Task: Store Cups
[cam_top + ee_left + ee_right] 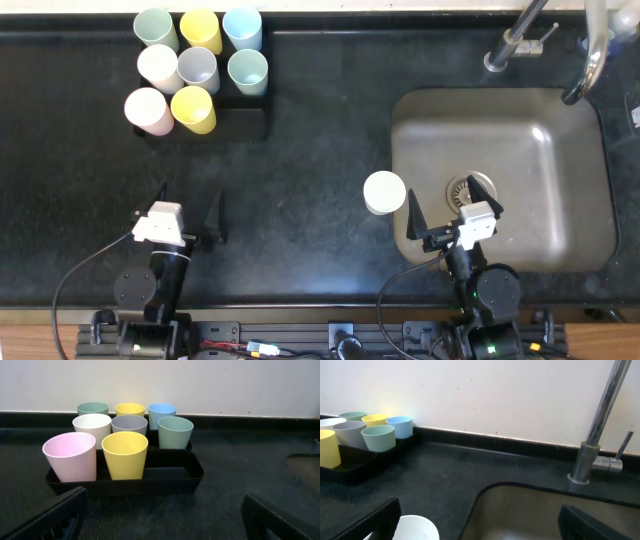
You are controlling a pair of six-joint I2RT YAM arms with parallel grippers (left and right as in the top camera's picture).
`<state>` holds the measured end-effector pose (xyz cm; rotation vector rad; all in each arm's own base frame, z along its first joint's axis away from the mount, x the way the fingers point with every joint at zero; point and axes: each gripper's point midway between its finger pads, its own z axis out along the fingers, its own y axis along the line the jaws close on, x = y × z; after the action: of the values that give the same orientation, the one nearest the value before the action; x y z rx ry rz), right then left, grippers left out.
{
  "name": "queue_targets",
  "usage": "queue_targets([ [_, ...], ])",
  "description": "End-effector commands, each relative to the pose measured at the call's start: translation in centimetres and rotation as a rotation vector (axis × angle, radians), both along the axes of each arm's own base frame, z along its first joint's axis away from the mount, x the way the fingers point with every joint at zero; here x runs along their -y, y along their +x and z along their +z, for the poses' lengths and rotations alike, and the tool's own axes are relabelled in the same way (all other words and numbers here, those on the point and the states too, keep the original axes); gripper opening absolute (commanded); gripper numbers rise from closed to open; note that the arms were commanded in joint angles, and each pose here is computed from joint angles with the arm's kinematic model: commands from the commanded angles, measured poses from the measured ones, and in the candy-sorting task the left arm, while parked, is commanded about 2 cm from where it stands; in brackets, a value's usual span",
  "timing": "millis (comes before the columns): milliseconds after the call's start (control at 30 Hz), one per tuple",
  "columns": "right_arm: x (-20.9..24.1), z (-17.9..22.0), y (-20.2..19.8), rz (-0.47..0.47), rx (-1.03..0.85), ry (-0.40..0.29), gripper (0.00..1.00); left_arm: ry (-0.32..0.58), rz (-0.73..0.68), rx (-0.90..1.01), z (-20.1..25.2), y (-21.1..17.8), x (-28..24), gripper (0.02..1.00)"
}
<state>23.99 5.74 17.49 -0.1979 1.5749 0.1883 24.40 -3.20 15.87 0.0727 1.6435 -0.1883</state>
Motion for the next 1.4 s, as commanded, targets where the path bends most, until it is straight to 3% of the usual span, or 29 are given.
queue_targets([
  [33,0.1,-0.2,0.0,-0.007,0.006,0.002,0.998,0.016,-0.018,0.010,0.1,-0.1,0.3,1.000],
  [133,0.1,0.7,0.1,-0.005,-0.023,0.027,0.998,0.016,-0.018,0.010,0.1,-0.1,0.3,1.000],
  [333,-0.1,6.5,1.2,-0.010,-0.194,-0.011,0.996,0.016,-0.018,0.010,0.1,-0.1,0.3,1.000],
  [467,-0.8,10.1,2.4,0.009,-0.417,-0.053,0.998,0.016,-0.018,0.010,0.1,-0.1,0.3,1.000],
  [567,-1.5,10.4,2.6,0.043,-0.639,-0.085,0.996,0.016,-0.018,0.010,0.1,-0.1,0.3,1.000],
  [767,-2.1,5.6,3.3,0.058,-1.062,-0.149,0.998,0.016,-0.018,0.010,0.1,-0.1,0.3,1.000],
  [967,-4.4,-0.5,1.7,0.172,-1.425,-0.109,0.998,0.016,-0.018,0.010,0.1,-0.1,0.3,0.998],
  [1400,-3.7,-7.1,2.8,0.112,-1.646,-0.177,0.974,0.016,-0.018,0.010,0.1,-0.1,0.3,1.000],
])
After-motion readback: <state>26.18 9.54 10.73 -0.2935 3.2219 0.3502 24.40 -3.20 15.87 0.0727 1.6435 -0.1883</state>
